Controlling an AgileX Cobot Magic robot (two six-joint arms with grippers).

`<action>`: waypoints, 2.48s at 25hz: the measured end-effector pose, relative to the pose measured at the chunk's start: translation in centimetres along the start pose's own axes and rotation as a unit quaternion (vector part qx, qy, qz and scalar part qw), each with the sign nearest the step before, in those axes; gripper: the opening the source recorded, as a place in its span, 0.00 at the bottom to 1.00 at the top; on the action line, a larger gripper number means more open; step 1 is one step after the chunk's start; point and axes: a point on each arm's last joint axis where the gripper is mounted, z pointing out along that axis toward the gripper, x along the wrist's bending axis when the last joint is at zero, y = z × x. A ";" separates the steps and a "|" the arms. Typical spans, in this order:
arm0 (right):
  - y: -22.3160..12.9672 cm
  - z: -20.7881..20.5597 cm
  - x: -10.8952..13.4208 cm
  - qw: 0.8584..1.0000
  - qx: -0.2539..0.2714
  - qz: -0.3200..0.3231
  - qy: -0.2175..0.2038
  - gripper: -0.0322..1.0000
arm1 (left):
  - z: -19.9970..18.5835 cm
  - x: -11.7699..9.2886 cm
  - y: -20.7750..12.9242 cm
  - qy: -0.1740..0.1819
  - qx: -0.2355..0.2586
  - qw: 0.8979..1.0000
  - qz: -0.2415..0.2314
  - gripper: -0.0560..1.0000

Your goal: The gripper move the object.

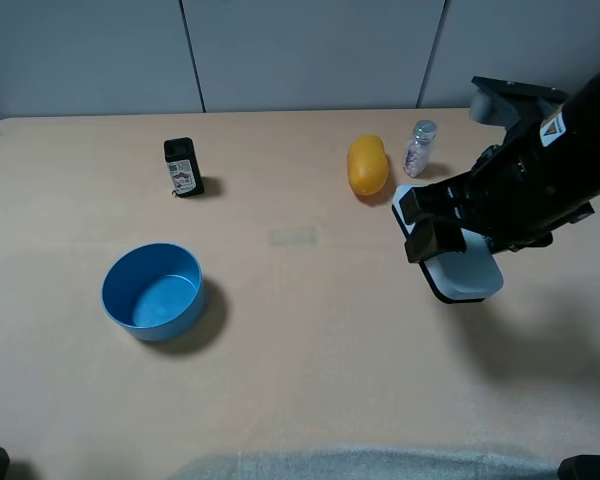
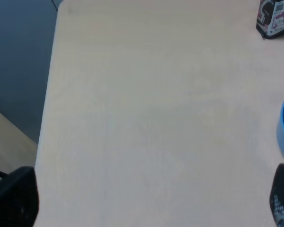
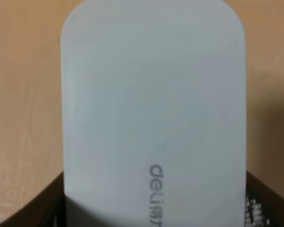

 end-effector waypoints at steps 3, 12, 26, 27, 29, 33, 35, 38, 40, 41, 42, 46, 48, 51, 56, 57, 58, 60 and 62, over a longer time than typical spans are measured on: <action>0.8 0.6 1.4 1.000 0.010 -0.019 0.001 0.47 | 0.0 0.0 0.0 0.000 0.000 1.000 0.000 0.98; 2.2 2.9 4.9 0.998 0.024 -0.063 0.004 0.47 | 0.0 0.0 0.0 0.000 0.000 1.000 0.000 0.98; 3.1 5.4 8.6 0.996 0.021 -0.086 0.020 0.47 | 0.0 0.0 0.0 0.000 0.000 1.000 0.000 0.98; 3.1 5.6 8.8 0.996 0.022 -0.086 0.021 0.47 | 0.0 0.0 0.0 0.000 0.000 1.000 0.000 0.98; 3.0 6.0 9.3 0.995 0.024 -0.089 0.022 0.47 | 0.0 0.0 0.0 0.000 0.000 1.000 0.000 0.98; 3.0 6.7 9.6 0.996 0.024 -0.076 0.030 0.47 | 0.0 0.0 0.0 0.000 0.000 1.000 0.000 0.98; 3.1 6.8 9.7 0.997 0.020 -0.070 0.036 0.47 | 0.0 0.0 0.0 0.000 0.000 1.000 0.000 0.98; 3.2 6.8 9.9 0.997 0.013 -0.066 0.043 0.47 | 0.0 0.0 0.0 0.000 0.000 1.000 0.000 0.98; 3.4 6.8 10.0 0.997 0.006 -0.065 0.047 0.47 | 0.0 0.0 0.0 0.000 0.000 1.000 0.000 0.98; 3.4 6.8 10.0 0.997 0.004 -0.063 0.049 0.47 | 0.0 0.0 0.0 0.000 0.000 1.000 0.000 0.98; 3.4 6.8 10.1 0.997 0.003 -0.061 0.051 0.47 | 0.0 0.0 0.0 0.000 0.000 1.000 0.000 0.98; 3.5 7.8 10.5 0.997 0.008 -0.055 0.055 0.47 | 0.0 0.0 0.0 0.000 0.000 1.000 0.000 0.98; 3.7 8.3 11.3 0.996 0.012 -0.063 0.056 0.47 | 0.0 0.0 0.0 0.000 0.000 1.000 0.000 0.98; 4.4 8.8 12.1 0.996 0.014 -0.071 0.057 0.47 | 0.0 0.0 0.0 0.000 0.000 1.000 0.000 0.98; 5.3 9.7 12.9 0.995 0.015 -0.082 0.058 0.47 | 0.0 0.0 0.0 0.000 0.000 1.000 0.000 0.98; 5.3 9.8 13.0 0.995 0.015 -0.083 0.059 0.47 | 0.0 0.0 0.0 0.000 0.000 1.000 0.000 0.98; 5.2 10.0 13.1 0.994 0.017 -0.086 0.058 0.47 | 0.0 0.0 0.0 0.000 0.000 1.000 0.000 0.98; 4.9 10.5 13.3 0.994 0.021 -0.089 0.058 0.47 | 0.0 0.0 0.0 0.000 0.000 1.000 0.000 0.98; 4.7 11.0 13.5 0.994 0.023 -0.088 0.059 0.47 | 0.0 0.0 0.0 0.000 0.000 1.000 0.000 0.98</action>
